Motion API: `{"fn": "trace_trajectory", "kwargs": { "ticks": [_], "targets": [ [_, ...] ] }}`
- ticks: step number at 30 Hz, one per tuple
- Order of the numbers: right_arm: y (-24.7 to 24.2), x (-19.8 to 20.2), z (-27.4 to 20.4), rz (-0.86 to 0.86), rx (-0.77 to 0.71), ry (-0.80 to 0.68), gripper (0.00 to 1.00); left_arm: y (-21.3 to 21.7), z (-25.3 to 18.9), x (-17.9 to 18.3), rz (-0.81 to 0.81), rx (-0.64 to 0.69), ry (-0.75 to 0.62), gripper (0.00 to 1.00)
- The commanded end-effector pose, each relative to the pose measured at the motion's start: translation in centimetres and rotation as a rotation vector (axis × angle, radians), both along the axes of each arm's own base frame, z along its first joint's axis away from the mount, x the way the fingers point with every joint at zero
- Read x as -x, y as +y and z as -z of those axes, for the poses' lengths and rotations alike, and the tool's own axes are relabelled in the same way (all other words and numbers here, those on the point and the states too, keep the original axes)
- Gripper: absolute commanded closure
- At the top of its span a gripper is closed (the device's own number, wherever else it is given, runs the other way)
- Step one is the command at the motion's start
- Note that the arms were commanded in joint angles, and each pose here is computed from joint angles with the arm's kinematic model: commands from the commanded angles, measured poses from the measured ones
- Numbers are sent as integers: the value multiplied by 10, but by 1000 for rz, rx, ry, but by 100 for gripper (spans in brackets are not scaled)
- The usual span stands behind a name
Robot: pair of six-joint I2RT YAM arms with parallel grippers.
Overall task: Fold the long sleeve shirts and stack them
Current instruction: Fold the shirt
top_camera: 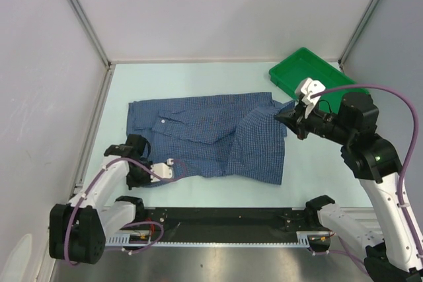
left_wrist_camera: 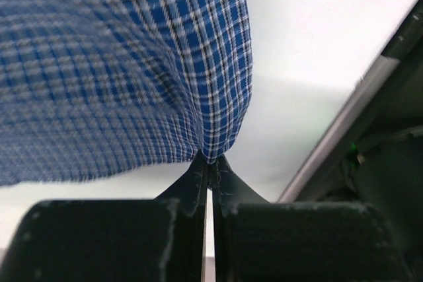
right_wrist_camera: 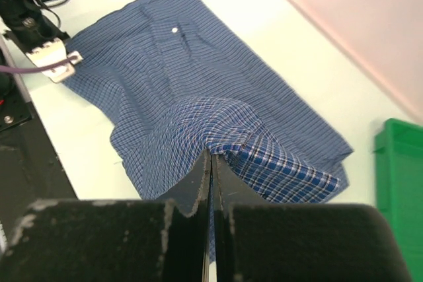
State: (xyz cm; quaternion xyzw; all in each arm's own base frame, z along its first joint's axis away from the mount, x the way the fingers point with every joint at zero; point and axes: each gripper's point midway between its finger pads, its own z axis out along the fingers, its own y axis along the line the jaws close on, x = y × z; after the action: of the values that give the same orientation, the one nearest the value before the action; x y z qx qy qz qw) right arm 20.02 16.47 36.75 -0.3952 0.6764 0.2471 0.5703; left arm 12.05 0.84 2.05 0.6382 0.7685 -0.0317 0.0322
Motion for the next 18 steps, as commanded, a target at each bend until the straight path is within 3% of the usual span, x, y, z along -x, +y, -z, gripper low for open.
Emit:
{"fn": "trace_trajectory", "kwargs": {
  "ticks": [1, 9, 18],
  "targets": [
    [-10, -1, -32, 39, 8, -116, 100, -3, -31, -3, -4, 68, 8, 100],
    [-8, -44, -51, 62, 72, -300, 100, -1, -73, -58, -118, 137, -47, 100],
    [15, -146, -71, 18, 110, -498, 100, 11, -77, -130, -273, 181, -14, 100]
  ]
}}
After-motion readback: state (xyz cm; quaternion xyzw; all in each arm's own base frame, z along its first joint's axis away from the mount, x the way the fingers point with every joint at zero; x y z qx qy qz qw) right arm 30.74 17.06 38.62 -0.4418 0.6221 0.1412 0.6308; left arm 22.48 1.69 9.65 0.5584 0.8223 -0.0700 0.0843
